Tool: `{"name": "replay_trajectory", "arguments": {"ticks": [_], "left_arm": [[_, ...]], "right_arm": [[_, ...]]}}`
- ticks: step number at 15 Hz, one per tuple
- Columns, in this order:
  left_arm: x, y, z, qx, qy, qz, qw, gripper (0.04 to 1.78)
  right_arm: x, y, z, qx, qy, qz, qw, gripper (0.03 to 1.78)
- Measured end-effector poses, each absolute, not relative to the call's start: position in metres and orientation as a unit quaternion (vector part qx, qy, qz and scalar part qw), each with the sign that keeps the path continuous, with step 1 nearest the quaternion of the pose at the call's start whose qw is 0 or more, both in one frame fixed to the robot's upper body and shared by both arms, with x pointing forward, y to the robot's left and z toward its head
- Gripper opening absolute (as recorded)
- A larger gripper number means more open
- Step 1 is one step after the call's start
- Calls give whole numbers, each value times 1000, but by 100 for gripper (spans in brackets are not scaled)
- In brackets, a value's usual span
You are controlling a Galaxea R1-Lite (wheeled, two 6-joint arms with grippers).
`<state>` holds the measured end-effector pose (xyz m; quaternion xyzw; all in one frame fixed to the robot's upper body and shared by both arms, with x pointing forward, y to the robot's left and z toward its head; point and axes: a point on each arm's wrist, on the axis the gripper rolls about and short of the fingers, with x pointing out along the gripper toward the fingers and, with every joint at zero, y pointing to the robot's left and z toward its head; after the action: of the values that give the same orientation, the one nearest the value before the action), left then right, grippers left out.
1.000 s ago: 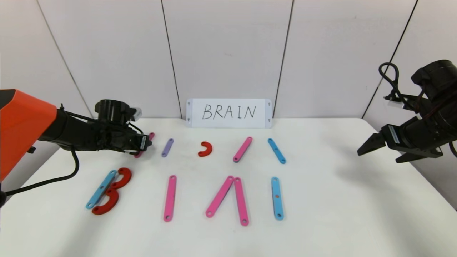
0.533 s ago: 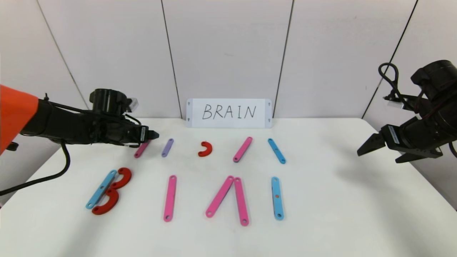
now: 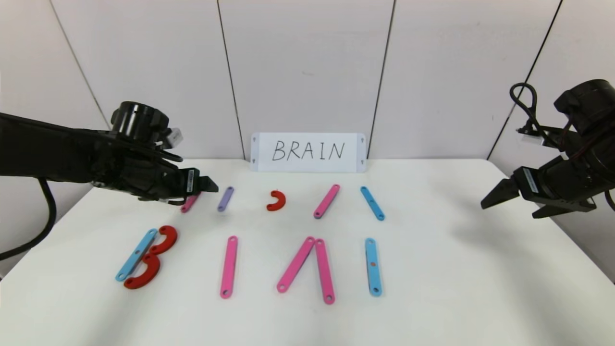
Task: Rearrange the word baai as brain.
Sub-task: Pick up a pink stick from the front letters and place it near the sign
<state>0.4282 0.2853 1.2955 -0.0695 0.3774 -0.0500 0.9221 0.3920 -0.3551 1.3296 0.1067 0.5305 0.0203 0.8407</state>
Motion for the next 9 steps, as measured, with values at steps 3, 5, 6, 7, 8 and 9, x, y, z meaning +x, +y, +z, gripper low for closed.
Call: {"name": "replay_trajectory", "arguments": {"ticks": [3, 5, 6, 7, 8, 9], "left_arm": [[393, 274, 1300, -75, 398, -64, 912, 174], [374, 265, 1298, -72, 408, -78, 907, 174], [365, 262, 1295, -68, 415, -84, 903, 174], [358, 258, 1292, -64, 421, -92, 900, 174], [352, 253, 1288, -58, 428, -101, 896, 174], [346, 248, 1283, -53, 436, -109, 892, 174]], "right_arm": [[390, -354, 1332, 106, 527, 22, 843, 171], [389, -355, 1334, 106, 525, 21, 844, 171], [388, -355, 1335, 106, 523, 21, 845, 171], [387, -354, 1336, 105, 522, 22, 846, 171], [387, -354, 1336, 105, 521, 22, 846, 171], [386, -354, 1336, 105, 521, 22, 847, 171]]}}
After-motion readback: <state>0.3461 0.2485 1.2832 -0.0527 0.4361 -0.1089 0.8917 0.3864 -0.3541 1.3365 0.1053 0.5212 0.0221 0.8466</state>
